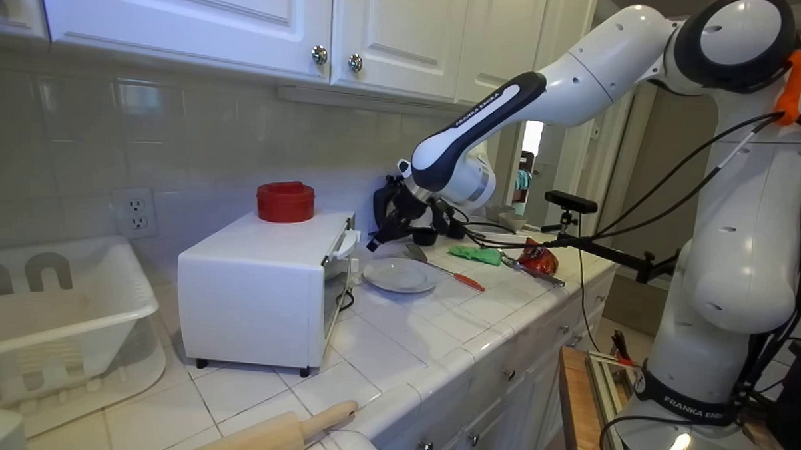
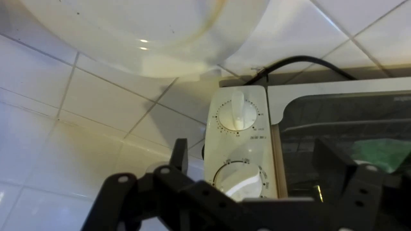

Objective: Close the door to the oven

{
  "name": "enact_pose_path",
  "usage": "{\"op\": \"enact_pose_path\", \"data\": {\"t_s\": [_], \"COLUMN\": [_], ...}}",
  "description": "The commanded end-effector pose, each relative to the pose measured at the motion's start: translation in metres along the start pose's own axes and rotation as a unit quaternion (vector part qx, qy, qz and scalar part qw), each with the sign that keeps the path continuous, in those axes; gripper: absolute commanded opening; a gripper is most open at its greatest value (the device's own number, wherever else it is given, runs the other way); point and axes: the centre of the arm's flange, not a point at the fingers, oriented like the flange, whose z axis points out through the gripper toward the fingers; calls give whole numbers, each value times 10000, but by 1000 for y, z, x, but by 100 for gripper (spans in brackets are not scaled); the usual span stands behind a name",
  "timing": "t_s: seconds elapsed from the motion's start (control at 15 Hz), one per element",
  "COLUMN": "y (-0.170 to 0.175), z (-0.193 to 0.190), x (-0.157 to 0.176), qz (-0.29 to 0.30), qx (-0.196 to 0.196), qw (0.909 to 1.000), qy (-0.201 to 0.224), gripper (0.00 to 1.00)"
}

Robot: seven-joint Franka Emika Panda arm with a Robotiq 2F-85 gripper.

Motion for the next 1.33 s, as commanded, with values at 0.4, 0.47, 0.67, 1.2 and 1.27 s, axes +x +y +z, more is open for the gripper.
{"op": "enact_pose_path", "data": {"t_s": [0.4, 0.47, 0.67, 1.2, 1.27], "y": [14, 14, 8, -4, -8], "z": [-6, -5, -1, 13, 13], "x": [49, 49, 45, 47, 48], "qz": [343, 319, 151, -298, -372], "qx": [369, 281, -49, -480, -498], "qw": [9987, 9991, 9996, 9977, 9975], "qy": [51, 21, -227, -368, -334], "gripper": [100, 100, 100, 94, 95]}}
